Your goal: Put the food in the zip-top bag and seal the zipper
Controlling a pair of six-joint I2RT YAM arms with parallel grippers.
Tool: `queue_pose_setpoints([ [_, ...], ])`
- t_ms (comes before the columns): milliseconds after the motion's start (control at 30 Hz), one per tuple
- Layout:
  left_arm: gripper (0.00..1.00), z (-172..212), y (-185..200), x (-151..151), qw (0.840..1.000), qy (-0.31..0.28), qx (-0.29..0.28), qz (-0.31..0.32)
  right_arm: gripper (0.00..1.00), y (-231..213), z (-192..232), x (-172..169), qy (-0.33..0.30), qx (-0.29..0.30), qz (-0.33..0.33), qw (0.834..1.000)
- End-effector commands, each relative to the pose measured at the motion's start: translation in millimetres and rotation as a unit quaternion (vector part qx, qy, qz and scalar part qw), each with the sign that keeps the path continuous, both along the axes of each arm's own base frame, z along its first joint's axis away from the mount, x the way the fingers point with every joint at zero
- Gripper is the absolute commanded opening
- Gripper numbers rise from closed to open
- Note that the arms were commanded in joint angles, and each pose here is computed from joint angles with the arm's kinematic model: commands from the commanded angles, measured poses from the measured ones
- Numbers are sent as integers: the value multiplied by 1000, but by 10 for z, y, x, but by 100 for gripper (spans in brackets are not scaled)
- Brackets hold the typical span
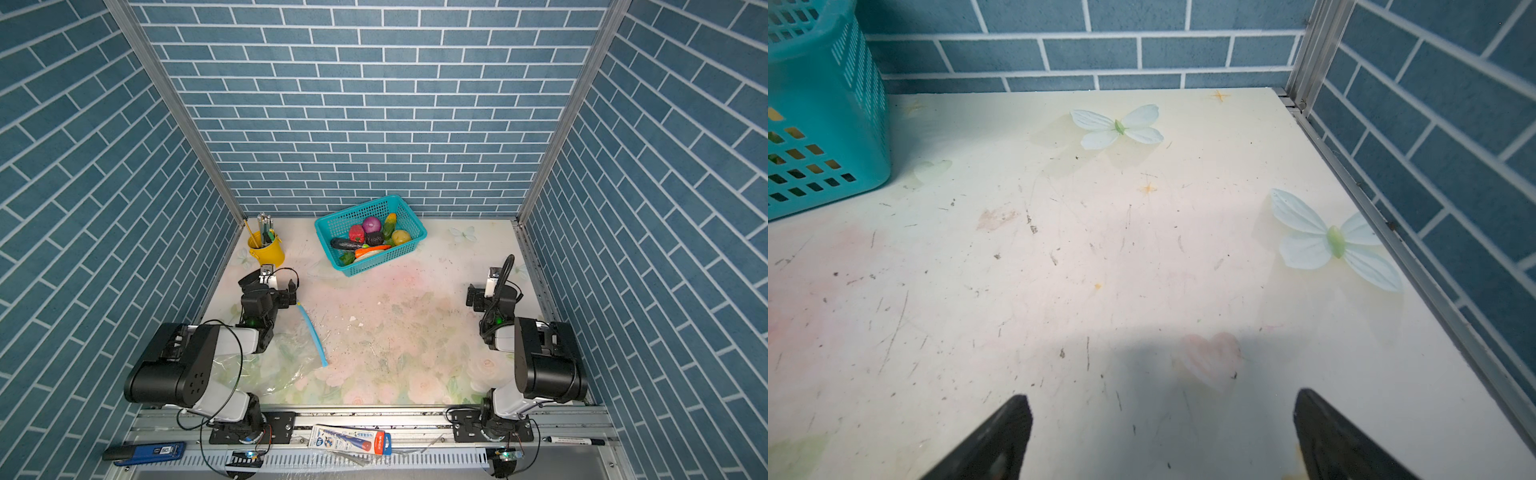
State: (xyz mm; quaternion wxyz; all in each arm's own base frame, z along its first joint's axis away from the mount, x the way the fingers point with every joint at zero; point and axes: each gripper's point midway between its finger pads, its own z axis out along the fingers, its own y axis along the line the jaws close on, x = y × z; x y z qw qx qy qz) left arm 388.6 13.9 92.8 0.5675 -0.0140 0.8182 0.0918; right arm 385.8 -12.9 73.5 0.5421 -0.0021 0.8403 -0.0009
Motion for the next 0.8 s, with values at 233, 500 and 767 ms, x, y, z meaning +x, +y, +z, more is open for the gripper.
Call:
queue_pose_setpoints([
  [233, 99, 27, 16, 39, 1000, -2, -1, 1, 99, 12, 144, 98, -23, 5, 0, 1000],
  [500, 99, 21, 15, 35, 1000, -2, -2, 1, 99, 7, 140, 91, -23, 4, -1, 1000],
  [767, 99, 23, 16, 36, 1000, -2, -1, 1, 99, -3, 141, 96, -23, 5, -4, 1000],
])
